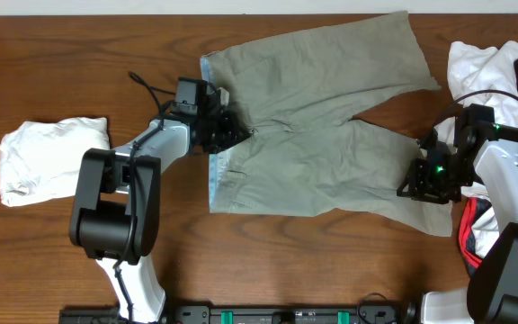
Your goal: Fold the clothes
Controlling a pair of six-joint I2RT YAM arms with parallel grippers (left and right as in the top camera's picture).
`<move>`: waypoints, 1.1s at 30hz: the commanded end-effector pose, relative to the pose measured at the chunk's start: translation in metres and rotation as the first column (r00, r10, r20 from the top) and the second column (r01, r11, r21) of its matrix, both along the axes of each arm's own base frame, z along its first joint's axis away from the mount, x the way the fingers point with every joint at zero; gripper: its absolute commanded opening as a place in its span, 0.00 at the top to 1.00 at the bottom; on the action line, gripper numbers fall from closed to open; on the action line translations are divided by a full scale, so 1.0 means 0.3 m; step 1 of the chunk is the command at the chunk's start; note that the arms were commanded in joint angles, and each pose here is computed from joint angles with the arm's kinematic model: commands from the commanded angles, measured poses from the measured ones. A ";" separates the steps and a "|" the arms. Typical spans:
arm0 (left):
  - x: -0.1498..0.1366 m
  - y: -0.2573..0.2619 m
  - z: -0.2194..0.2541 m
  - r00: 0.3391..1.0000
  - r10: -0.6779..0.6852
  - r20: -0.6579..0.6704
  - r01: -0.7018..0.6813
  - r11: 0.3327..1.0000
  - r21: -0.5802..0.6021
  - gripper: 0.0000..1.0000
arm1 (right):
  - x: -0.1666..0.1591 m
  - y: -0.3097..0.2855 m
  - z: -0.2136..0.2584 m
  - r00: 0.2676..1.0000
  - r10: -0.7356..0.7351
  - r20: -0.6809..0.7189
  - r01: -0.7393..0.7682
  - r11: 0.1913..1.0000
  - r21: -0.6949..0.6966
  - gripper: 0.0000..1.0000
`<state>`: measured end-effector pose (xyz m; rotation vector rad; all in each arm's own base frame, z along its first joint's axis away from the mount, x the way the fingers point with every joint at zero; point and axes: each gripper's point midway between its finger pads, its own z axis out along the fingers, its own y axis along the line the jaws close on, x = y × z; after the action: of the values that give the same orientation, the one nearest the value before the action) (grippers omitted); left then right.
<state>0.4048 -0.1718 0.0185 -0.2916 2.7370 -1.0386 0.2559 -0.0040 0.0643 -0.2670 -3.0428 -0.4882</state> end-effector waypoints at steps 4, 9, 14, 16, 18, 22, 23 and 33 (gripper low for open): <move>-0.034 0.110 -0.056 0.998 0.024 -0.061 -0.019 0.996 0.084 0.94 | 0.020 0.011 -0.005 1.000 0.005 0.019 -0.005 1.000 0.007 0.70; -0.037 0.134 -0.059 0.998 0.020 -0.062 -0.015 0.996 0.091 0.94 | 0.066 0.001 -0.009 0.997 0.003 0.077 -0.003 1.000 -0.007 0.72; -0.036 0.134 -0.059 0.998 0.014 -0.057 -0.008 0.996 0.092 0.94 | 0.099 -0.023 -0.038 0.993 -0.023 0.118 0.028 0.999 -0.045 0.76; -0.037 0.134 -0.060 0.999 0.005 -0.051 0.000 0.996 0.095 0.94 | 0.102 -0.055 -0.065 0.991 -0.056 0.121 0.068 0.993 -0.098 0.78; -0.037 0.134 -0.059 0.999 -0.007 -0.043 0.011 0.995 0.098 0.94 | 0.102 -0.082 -0.086 0.989 -0.089 0.122 0.106 0.984 -0.143 0.77; -0.037 0.134 -0.059 0.999 -0.010 -0.041 0.014 0.995 0.099 0.94 | 0.083 -0.150 -0.113 0.975 -0.197 0.105 0.217 0.948 -0.234 0.75; -0.037 0.134 -0.059 0.999 -0.011 -0.041 0.015 0.995 0.099 0.94 | 0.084 -0.160 -0.115 0.969 -0.223 0.108 0.243 0.941 -0.235 0.75; -0.047 0.164 -0.066 0.998 -0.005 -0.057 0.011 0.994 0.106 0.94 | 0.100 -0.169 -0.157 0.951 -0.289 0.111 0.303 0.941 -0.152 0.76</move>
<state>0.3915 -0.1330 0.0051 -0.2922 2.8180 -0.9438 0.2914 -0.0596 0.0321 -0.7025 -3.2004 -0.2201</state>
